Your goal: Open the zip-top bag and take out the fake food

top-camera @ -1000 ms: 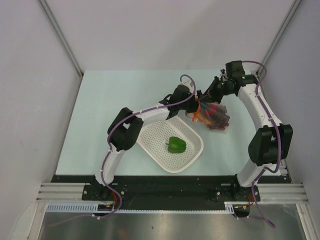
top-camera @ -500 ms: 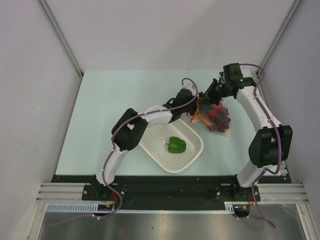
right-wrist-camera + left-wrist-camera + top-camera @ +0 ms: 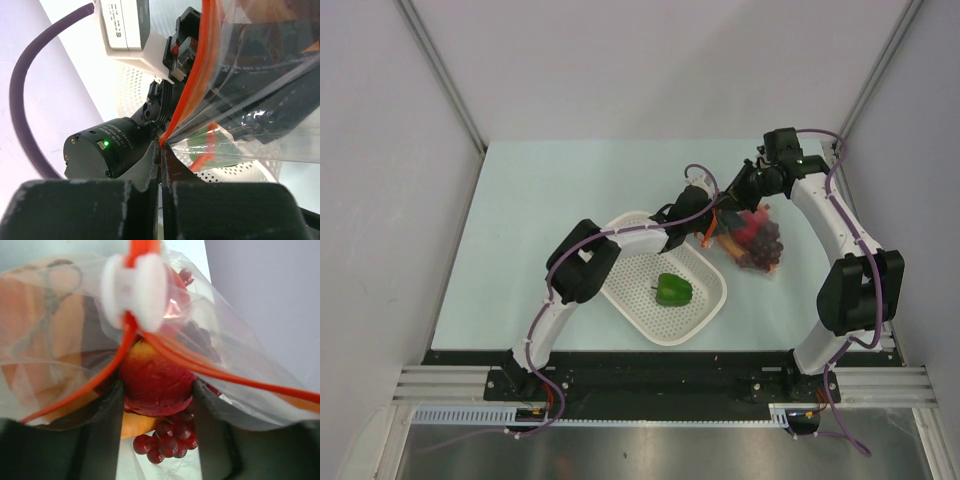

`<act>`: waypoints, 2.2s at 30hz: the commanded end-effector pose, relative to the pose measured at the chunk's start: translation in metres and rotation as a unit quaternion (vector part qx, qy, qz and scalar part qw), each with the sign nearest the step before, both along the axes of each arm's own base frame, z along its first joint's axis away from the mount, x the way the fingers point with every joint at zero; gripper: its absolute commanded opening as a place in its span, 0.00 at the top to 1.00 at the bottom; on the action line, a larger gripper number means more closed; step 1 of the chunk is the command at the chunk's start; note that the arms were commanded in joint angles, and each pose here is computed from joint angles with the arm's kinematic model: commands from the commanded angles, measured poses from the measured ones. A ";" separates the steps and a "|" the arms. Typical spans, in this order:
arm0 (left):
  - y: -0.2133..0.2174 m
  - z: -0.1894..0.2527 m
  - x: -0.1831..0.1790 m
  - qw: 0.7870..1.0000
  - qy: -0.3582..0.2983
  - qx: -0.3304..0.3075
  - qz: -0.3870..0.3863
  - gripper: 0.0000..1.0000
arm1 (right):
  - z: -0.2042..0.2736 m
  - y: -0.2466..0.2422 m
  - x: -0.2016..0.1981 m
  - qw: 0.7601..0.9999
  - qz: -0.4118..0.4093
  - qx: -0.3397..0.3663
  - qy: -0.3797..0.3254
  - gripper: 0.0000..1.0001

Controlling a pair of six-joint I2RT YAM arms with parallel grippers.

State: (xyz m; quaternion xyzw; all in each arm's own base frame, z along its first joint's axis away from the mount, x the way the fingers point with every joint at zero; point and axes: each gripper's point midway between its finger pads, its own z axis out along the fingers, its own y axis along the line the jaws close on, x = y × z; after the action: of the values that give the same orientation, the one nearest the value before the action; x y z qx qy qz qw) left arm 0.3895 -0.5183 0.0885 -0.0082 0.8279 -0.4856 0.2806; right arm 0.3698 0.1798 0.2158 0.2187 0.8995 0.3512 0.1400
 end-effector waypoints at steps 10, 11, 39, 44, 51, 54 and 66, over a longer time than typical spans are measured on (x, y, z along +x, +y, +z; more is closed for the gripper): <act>0.003 0.038 -0.009 0.998 -0.052 0.004 -0.040 0.94 | 0.011 -0.024 -0.012 0.999 0.015 -0.032 -0.040 1.00; 0.007 0.051 -0.008 0.997 -0.062 0.000 -0.044 0.96 | 0.009 -0.029 -0.013 0.998 0.013 -0.039 -0.038 1.00; 0.170 0.094 -0.108 0.977 -0.070 0.182 -0.088 1.00 | 0.007 -0.083 0.009 0.981 0.013 -0.165 -0.102 1.00; 0.221 0.073 -0.125 0.973 -0.029 0.230 -0.016 1.00 | 0.004 -0.074 0.008 0.981 0.027 -0.163 -0.098 1.00; 0.252 0.029 -0.117 0.958 0.026 0.285 0.032 0.96 | 0.002 -0.061 0.003 0.980 0.047 -0.166 -0.102 1.00; 0.253 0.016 -0.112 0.955 0.049 0.290 0.046 0.75 | 0.004 -0.059 0.003 0.979 0.052 -0.166 -0.106 1.00; 0.197 0.089 -0.103 0.986 -0.024 0.166 -0.014 0.47 | 0.012 -0.027 -0.009 0.978 0.100 -0.144 -0.116 1.00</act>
State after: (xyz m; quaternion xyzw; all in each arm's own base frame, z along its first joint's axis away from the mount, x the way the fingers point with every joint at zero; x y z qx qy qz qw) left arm 0.2714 -0.2850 0.1158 0.0416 0.9348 -0.2530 0.2457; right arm 0.3594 0.1403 0.2092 0.0918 0.9418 0.2369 0.2202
